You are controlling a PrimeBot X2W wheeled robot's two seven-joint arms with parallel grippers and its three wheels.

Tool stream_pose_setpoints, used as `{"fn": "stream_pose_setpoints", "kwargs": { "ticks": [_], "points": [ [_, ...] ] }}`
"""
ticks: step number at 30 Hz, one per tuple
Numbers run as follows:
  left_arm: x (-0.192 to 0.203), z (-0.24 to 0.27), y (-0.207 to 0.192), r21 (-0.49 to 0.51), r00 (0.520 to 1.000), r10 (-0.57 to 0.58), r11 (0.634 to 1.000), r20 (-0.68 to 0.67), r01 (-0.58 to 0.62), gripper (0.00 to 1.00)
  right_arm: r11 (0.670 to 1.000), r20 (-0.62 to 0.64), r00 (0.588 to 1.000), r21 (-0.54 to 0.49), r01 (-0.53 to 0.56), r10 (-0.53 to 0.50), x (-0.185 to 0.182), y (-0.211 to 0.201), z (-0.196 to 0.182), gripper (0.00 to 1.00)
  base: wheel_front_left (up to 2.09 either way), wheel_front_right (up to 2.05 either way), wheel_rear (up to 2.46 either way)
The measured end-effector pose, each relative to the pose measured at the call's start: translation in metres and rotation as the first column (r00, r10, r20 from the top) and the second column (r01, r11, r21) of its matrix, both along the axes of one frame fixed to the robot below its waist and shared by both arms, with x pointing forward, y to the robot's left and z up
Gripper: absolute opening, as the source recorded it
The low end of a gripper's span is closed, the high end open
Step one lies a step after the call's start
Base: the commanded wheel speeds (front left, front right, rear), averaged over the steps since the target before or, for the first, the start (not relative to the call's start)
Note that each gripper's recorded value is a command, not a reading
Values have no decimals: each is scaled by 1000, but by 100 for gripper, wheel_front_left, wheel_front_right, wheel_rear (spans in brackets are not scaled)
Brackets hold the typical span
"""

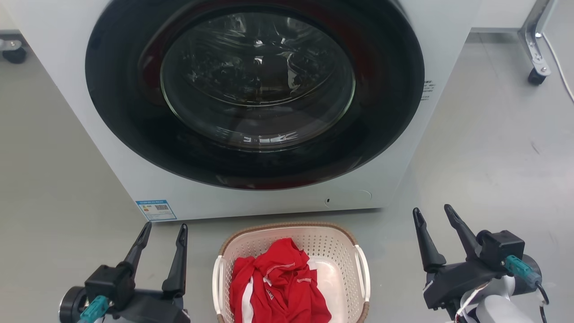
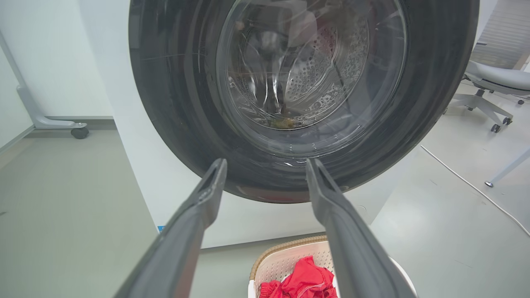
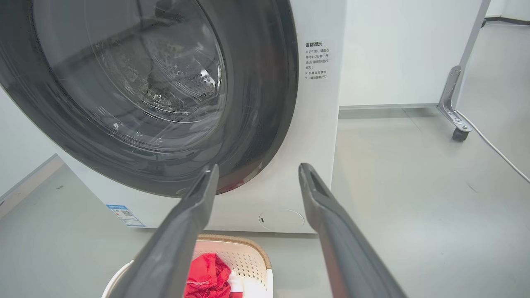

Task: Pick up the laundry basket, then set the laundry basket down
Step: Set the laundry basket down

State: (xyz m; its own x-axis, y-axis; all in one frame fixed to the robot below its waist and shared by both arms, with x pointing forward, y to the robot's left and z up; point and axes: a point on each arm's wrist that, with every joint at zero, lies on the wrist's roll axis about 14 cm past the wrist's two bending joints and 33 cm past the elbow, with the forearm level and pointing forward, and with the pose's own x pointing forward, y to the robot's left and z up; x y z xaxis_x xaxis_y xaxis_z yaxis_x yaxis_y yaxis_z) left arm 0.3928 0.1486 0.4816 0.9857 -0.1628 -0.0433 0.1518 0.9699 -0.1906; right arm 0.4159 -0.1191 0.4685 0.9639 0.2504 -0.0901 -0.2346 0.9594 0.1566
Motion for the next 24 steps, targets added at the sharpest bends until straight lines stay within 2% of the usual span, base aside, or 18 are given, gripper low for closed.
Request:
{"fn": "stream_pose_setpoints", "kwargs": {
  "ticks": [12,24],
  "points": [
    [-32,14,6,19,999,19,1000,50,-20,100,1000,81,997,-3,21,-21,-26,-6,24,100,0,0,0],
    [-44,17,16,18,996,66,998,62,-67,100,999,121,992,-17,48,-45,-36,-16,34,100,0,0,0]
  ]
}}
